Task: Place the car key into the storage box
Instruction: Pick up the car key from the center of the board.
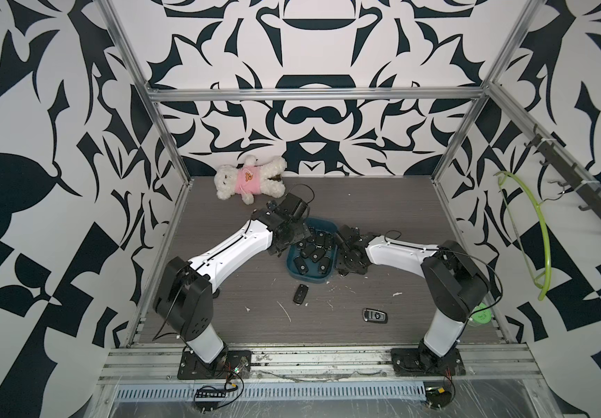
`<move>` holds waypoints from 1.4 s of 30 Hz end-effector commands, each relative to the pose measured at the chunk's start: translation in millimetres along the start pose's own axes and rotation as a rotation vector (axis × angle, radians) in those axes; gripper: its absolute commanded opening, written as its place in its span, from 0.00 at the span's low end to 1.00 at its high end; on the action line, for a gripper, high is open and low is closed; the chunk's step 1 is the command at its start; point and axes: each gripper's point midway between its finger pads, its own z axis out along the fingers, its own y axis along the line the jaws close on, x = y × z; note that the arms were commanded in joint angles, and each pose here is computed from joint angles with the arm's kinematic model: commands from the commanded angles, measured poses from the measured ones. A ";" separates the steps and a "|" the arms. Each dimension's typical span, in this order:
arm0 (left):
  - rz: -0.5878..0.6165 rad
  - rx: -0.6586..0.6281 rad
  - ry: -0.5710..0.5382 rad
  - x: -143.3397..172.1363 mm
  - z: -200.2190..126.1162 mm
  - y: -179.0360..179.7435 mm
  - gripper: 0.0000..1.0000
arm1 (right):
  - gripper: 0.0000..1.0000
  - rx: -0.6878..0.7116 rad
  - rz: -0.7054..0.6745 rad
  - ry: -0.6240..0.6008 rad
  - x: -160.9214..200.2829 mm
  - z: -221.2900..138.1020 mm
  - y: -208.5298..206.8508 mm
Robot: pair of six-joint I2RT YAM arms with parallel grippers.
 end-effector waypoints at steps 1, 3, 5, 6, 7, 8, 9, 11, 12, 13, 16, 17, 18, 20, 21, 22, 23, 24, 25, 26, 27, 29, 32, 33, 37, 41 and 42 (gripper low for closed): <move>0.005 0.016 -0.003 -0.6 -5.5 2.9 0.99 | 0.54 0.062 0.016 -0.019 -1.3 -9.4 -14.7; 0.004 0.015 -0.002 -0.9 -4.1 3.0 0.99 | 0.52 0.064 0.025 -0.015 1.7 -9.8 -17.6; 0.004 0.016 0.000 -0.8 -4.2 2.9 0.99 | 0.51 0.074 0.035 -0.008 4.9 -8.9 -21.2; 0.005 0.016 0.001 -0.8 -4.0 2.7 0.99 | 0.50 0.072 0.040 -0.008 5.5 -7.9 -21.3; 0.005 0.017 0.002 -0.6 -4.1 2.5 0.99 | 0.50 0.063 0.042 -0.004 6.5 -6.8 -19.9; 0.004 0.015 0.003 -0.8 -3.6 3.1 0.99 | 0.50 0.059 0.047 0.001 7.7 -5.6 -19.5; 0.003 0.017 0.004 -0.6 -3.9 2.9 0.99 | 0.50 0.058 0.053 0.000 7.7 -4.8 -18.6; 0.004 0.017 0.004 -0.3 -4.4 2.9 0.99 | 0.45 0.021 0.064 0.025 11.8 -3.3 -12.3; 0.003 0.016 0.003 -0.6 -4.9 3.6 0.99 | 0.40 0.019 0.069 0.027 12.4 -2.8 -12.1; 0.005 0.015 0.004 0.3 -5.2 3.9 0.99 | 0.36 0.018 0.070 0.025 11.8 -3.2 -11.8; 0.003 0.015 -0.003 -0.7 -7.1 5.7 0.99 | 0.33 0.019 0.067 0.008 7.8 -10.2 -12.6; 0.004 0.014 -0.004 -0.3 -7.4 6.3 0.99 | 0.33 0.019 0.062 -0.002 5.2 -14.0 -12.5; 0.003 0.014 -0.005 -0.7 -7.8 6.5 0.99 | 0.33 0.017 0.059 -0.010 2.9 -18.2 -12.0; 0.002 0.016 -0.008 -0.9 -8.6 6.6 0.99 | 0.33 0.014 0.047 -0.035 -3.8 -27.6 -11.1; 0.003 0.015 -0.006 -0.5 -8.1 6.9 0.99 | 0.33 0.021 0.043 -0.057 -8.5 -31.7 -12.2; 0.003 0.017 -0.005 -0.3 -8.4 6.7 0.99 | 0.33 0.018 0.040 -0.064 -10.5 -35.2 -11.6; 0.003 0.017 -0.004 -0.2 -7.9 6.8 0.99 | 0.33 0.014 0.036 -0.069 -12.1 -37.7 -10.5; 0.002 0.020 -0.004 -0.6 -7.7 5.6 0.99 | 0.34 0.015 0.032 -0.069 -12.2 -38.7 -10.6; 0.002 0.019 -0.003 -0.4 -7.4 5.7 0.99 | 0.34 0.014 0.028 -0.066 -11.8 -39.0 -10.4; 0.002 0.019 -0.002 -0.2 -7.5 5.7 0.99 | 0.36 0.015 0.026 -0.060 -10.5 -38.5 -10.2; 0.002 0.021 -0.003 -0.4 -8.0 5.4 0.99 | 0.39 0.018 0.028 -0.052 -9.2 -37.9 -11.0; 0.003 0.020 -0.002 0.4 -7.7 6.0 0.99 | 0.48 0.015 0.033 -0.041 -5.0 -36.8 -10.2; 0.002 0.018 0.000 1.1 -6.7 7.1 0.99 | 0.55 0.002 0.034 -0.038 0.5 -35.9 -5.0; 0.003 0.017 0.001 1.5 -6.6 7.5 0.99 | 0.55 0.002 0.038 -0.035 2.4 -34.4 -4.1; 0.004 0.018 0.000 1.6 -7.0 7.7 0.99 | 0.55 -0.012 0.082 0.028 18.5 -20.8 -4.1; 0.004 0.017 -0.009 0.1 -10.1 9.0 0.99 | 0.55 0.008 0.104 0.041 23.6 -17.6 -9.4; 0.004 0.015 -0.011 -0.1 -10.1 9.8 0.99 | 0.55 0.012 0.105 0.043 24.1 -17.5 -10.2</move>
